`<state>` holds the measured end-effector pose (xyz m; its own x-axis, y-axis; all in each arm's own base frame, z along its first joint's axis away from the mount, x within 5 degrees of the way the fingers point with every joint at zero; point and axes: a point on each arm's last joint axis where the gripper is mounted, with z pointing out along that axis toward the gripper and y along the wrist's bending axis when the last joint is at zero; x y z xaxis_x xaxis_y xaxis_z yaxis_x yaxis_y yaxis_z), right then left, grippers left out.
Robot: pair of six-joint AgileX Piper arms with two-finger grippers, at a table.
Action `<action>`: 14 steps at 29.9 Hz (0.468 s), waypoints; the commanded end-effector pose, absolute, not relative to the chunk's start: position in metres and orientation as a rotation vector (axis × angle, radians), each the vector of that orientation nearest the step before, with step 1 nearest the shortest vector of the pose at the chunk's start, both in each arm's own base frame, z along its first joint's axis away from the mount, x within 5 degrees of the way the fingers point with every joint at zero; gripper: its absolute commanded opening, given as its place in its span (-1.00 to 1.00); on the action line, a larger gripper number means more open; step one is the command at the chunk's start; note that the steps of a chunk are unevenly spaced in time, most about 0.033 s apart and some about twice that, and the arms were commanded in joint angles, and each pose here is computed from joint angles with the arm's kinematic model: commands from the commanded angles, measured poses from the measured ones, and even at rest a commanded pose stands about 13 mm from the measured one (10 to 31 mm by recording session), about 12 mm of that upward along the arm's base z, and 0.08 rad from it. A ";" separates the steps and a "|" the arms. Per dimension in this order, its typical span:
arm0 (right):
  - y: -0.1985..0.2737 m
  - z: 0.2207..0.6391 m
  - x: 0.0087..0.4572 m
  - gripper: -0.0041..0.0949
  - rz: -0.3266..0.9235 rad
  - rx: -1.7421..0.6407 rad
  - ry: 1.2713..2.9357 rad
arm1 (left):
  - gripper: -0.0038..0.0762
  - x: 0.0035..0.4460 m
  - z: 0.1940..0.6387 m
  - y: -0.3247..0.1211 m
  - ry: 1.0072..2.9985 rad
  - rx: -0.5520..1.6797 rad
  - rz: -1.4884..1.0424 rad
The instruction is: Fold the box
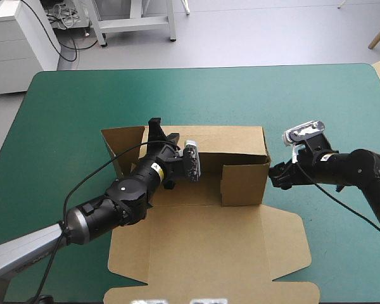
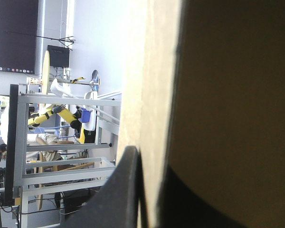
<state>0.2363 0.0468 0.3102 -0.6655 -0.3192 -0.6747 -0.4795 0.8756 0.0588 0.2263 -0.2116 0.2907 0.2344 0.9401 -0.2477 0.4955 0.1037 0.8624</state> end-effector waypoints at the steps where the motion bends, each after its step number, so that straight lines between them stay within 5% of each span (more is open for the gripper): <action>1: 0.047 0.324 0.232 0.54 0.315 -0.581 2.294 | -0.92 0.225 0.286 -0.207 1.521 1.472 0.528; 14: 0.054 0.323 0.225 0.54 0.419 -0.686 2.307 | -0.92 0.225 0.286 -0.207 1.520 1.472 0.526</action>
<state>0.2268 0.0518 0.3061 -0.6806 -0.3910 -0.6196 -0.5635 0.8199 0.1016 0.2263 -0.2116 0.2907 0.2342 0.9401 -0.2479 0.4955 0.1039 0.8623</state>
